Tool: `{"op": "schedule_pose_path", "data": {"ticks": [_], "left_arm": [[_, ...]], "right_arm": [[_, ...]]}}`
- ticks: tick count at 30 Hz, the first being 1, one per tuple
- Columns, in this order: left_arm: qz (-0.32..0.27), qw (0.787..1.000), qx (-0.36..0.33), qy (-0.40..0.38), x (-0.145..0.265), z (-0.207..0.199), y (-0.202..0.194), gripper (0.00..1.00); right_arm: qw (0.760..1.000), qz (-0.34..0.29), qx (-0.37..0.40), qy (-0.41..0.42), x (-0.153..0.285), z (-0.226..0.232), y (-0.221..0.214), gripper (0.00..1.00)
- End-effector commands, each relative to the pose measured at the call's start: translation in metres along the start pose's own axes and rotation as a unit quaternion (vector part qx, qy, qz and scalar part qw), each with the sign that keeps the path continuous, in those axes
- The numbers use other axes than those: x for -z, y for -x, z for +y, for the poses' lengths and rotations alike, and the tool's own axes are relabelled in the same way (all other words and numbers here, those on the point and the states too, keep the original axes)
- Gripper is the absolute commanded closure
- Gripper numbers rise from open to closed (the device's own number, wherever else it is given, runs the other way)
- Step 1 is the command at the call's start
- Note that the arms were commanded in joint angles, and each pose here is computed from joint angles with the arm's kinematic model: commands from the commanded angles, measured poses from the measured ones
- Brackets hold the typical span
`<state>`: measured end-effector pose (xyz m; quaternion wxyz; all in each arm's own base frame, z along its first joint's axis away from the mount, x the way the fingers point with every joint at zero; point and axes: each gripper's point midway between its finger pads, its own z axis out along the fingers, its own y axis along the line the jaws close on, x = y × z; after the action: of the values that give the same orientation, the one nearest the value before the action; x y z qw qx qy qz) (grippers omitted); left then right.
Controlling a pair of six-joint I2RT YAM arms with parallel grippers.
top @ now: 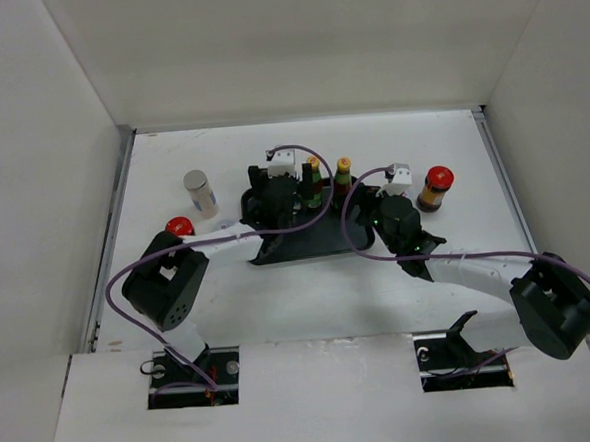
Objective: Organize the condiment bottles
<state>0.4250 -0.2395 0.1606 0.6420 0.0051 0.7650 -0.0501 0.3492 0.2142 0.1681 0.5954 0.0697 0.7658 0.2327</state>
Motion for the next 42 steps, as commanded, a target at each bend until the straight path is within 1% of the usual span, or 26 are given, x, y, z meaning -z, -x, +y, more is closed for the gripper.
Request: {"op": "schedule_pose_path", "data": {"ticks": [1,4,7,12,13,14,15,16,17,19,21,24,27,29,34,37,39,42], "left_arm": [[-0.061,0.997,0.039,0.004,0.016,0.006,0.05,0.0],[-0.073,0.996,0.049,0.021,0.026,0.024,0.061,0.0],[-0.084,0.993,0.072,0.048,0.037,0.05,0.07,0.0],[-0.073,0.986,0.107,0.104,0.038,0.099,0.071,0.01],[-0.068,0.984,0.114,0.118,0.038,0.11,0.069,0.09],[-0.063,0.982,0.122,0.133,0.036,0.121,0.068,0.27],[-0.059,0.979,0.128,0.148,0.034,0.133,0.068,0.39],[-0.055,0.977,0.129,0.159,0.033,0.142,0.068,0.44],[-0.048,0.975,0.124,0.177,0.031,0.153,0.069,0.45],[-0.041,0.971,0.115,0.206,0.028,0.169,0.067,0.41],[-0.039,0.965,0.114,0.231,0.026,0.183,0.066,0.31],[-0.04,0.958,0.114,0.26,0.027,0.202,0.065,0.22],[-0.034,0.953,0.113,0.278,0.024,0.216,0.06,0.14],[-0.028,0.952,0.112,0.283,0.021,0.22,0.058,0.12],[-0.007,0.953,0.108,0.283,-0.002,0.224,0.049,0.11],[-0.003,0.953,0.109,0.282,-0.01,0.224,0.048,0.12],[0.002,0.955,0.109,0.277,-0.017,0.223,0.047,0.17],[0.003,0.954,0.11,0.278,-0.02,0.225,0.045,0.29]], "right_arm": [[0.999,-0.032,-0.013,0.024,0.0,0.016,0.023,0.06],[0.999,-0.031,-0.014,0.022,-0.001,0.015,0.022,0.06],[0.999,-0.03,-0.012,0.024,-0.001,0.017,0.022,0.06],[0.999,-0.028,-0.014,0.022,-0.002,0.015,0.021,0.06],[0.999,-0.027,-0.012,0.024,-0.001,0.017,0.02,0.06],[0.999,-0.03,-0.012,0.024,-0.001,0.017,0.022,0.06],[0.999,-0.031,-0.013,0.025,-0.001,0.017,0.022,0.05],[0.999,-0.03,-0.016,0.024,-0.001,0.016,0.022,0.05],[0.999,-0.027,-0.015,0.023,-0.002,0.015,0.02,0.05],[0.999,-0.024,-0.012,0.026,-0.002,0.018,0.019,0.05],[0.999,-0.027,-0.011,0.026,-0.002,0.018,0.02,0.05],[0.999,-0.019,-0.012,0.024,-0.005,0.017,0.015,0.05],[0.999,-0.022,-0.009,0.025,-0.005,0.018,0.017,0.05],[0.999,-0.02,-0.011,0.025,-0.006,0.018,0.015,0.05],[0.999,-0.021,-0.01,0.026,-0.007,0.019,0.016,0.04],[1.0,-0.017,-0.007,0.024,-0.007,0.018,0.014,0.04],[0.999,-0.02,-0.008,0.026,-0.006,0.019,0.016,0.04],[1.0,-0.015,-0.006,0.023,-0.007,0.018,0.013,0.04]]}}
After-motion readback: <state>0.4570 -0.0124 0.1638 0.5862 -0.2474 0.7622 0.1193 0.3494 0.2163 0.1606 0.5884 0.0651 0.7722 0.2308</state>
